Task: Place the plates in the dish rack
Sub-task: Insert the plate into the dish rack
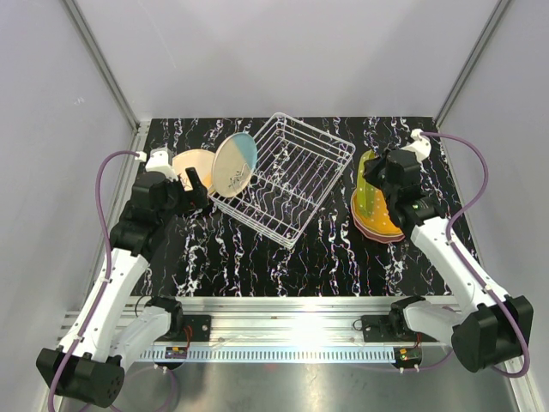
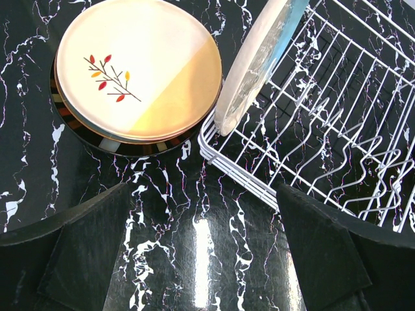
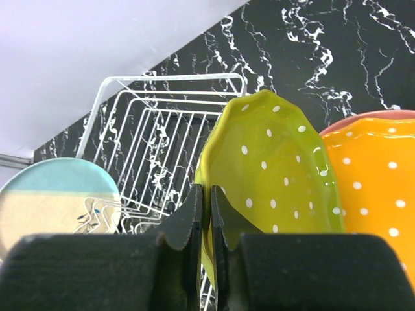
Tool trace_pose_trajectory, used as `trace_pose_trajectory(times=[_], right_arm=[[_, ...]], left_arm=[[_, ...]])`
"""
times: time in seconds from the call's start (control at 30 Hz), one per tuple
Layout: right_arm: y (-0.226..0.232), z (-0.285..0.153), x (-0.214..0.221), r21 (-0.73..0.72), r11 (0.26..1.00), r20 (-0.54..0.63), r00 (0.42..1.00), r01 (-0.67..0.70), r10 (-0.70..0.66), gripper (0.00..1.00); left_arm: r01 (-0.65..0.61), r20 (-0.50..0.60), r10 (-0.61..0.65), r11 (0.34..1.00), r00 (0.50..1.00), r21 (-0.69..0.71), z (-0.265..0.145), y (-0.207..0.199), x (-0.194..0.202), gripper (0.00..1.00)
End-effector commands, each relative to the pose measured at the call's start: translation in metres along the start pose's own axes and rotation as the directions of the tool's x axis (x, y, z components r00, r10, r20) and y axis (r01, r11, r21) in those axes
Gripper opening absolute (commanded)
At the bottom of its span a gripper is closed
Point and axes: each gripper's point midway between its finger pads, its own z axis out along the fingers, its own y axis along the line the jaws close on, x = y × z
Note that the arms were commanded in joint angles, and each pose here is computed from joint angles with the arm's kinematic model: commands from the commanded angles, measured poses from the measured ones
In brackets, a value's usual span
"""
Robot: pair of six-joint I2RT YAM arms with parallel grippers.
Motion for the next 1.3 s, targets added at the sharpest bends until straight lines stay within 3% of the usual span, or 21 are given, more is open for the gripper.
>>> trace_pose_trajectory(times=[0.0, 0.47, 0.8, 1.27], right_arm=[[0.049, -0.022, -0.066, -0.197, 0.977, 0.189, 0.974, -0.086, 0.124, 0.0], [0.096, -0.037, -0.097, -0.352, 0.928, 0.171, 0.966, -0.125, 0.195, 0.0], [0.157, -0.045, -0.122, -0.526, 0.829, 0.075, 0.961, -0.188, 0.266, 0.0], [0.267, -0.023, -0.058, -0.681, 0.664, -0.127, 0.943, -0.309, 0.308, 0.0]], left_arm=[[0.007, 0.026, -0.008, 0.999, 1.0, 0.036, 0.0, -0.008, -0.008, 0.99], [0.008, 0.026, -0.009, 0.999, 1.0, 0.039, 0.0, -0.008, -0.008, 0.99], [0.011, 0.018, -0.011, 0.999, 1.0, 0.05, 0.001, -0.011, -0.007, 0.99], [0.013, 0.009, -0.013, 0.996, 1.0, 0.084, 0.001, -0.017, -0.005, 0.99]])
